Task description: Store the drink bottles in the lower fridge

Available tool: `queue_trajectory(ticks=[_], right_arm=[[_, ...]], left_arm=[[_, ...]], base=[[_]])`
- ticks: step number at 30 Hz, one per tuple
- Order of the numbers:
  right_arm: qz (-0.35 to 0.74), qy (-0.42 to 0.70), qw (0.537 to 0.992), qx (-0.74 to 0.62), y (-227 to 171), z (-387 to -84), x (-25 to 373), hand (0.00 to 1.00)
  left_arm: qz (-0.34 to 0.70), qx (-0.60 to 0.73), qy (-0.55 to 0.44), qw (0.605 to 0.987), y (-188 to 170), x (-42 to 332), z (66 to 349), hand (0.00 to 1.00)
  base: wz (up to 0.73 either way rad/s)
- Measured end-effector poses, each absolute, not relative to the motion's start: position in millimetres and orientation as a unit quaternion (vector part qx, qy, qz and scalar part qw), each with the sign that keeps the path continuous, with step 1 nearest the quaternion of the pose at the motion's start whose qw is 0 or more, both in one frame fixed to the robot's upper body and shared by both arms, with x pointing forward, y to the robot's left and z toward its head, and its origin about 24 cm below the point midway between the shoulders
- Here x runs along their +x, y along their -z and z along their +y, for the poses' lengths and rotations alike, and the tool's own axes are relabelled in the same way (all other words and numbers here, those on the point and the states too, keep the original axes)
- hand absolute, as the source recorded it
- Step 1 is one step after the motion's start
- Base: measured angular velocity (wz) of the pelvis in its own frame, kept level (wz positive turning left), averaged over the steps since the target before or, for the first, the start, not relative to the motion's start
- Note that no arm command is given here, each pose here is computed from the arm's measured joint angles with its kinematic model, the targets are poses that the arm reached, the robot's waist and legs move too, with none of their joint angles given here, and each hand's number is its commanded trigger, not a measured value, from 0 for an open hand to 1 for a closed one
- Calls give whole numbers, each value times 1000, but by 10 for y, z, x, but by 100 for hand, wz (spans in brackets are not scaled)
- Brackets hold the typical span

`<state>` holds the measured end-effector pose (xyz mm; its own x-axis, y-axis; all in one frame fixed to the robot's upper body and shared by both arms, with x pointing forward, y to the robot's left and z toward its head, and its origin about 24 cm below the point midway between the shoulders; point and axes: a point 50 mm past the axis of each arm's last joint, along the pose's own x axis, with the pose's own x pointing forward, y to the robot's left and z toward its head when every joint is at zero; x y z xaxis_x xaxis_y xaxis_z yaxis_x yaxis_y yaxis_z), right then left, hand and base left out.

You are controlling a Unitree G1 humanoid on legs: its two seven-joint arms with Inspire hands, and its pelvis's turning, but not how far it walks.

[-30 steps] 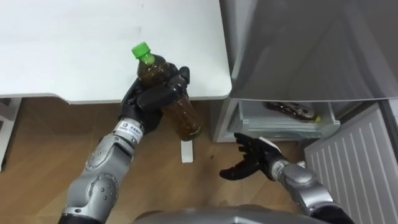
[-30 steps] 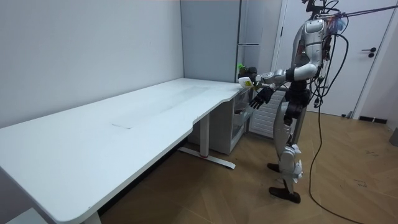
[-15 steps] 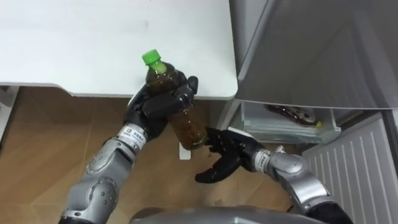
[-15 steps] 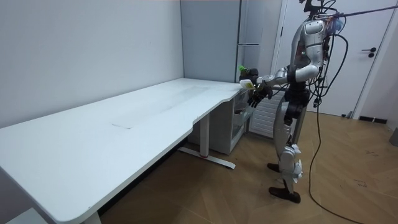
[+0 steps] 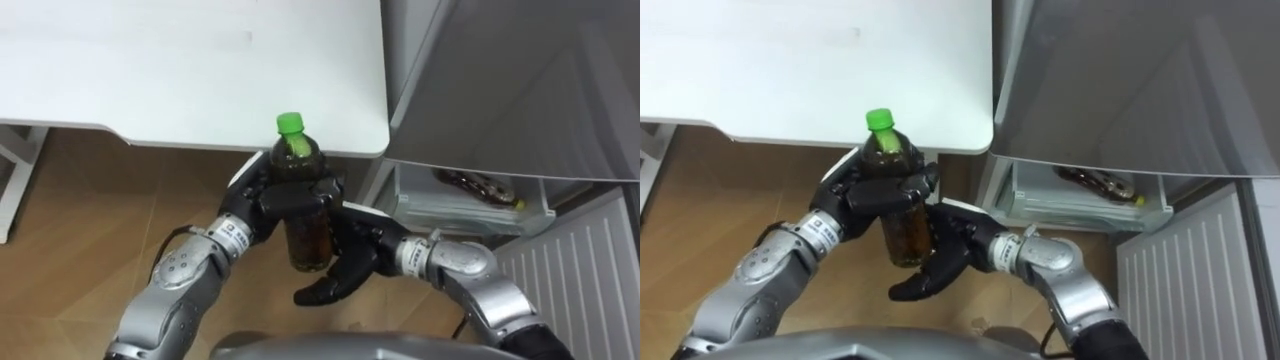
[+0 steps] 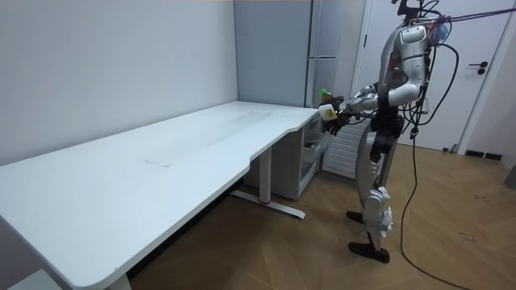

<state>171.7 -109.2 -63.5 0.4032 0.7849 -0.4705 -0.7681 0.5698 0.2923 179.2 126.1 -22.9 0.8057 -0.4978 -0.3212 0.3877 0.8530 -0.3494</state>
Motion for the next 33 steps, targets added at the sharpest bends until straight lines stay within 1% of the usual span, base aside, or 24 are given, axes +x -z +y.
queue_trajectory(ticks=[11, 25, 27, 28, 29, 33], right_arm=[[286, -461, 839, 42, 619, -1100, 1723, 0], [281, -451, 842, 98, 597, -1132, 1716, 0], [283, -450, 841, 100, 604, -1138, 1705, 76], [285, -448, 841, 104, 607, -1151, 1699, 98], [286, -447, 841, 104, 609, -1153, 1696, 100], [289, -435, 845, 115, 622, -1151, 1691, 100]], left_arm=[[203, -112, 255, 939, 231, 1784, 1250, 100], [164, -93, 268, 945, 179, 1789, 1190, 100], [165, -91, 270, 944, 188, 1780, 1185, 100], [167, -90, 272, 943, 192, 1774, 1181, 100], [167, -90, 273, 943, 193, 1773, 1180, 100], [165, -91, 275, 943, 189, 1774, 1171, 100]], base=[[0], [0], [0], [0], [0], [0]])
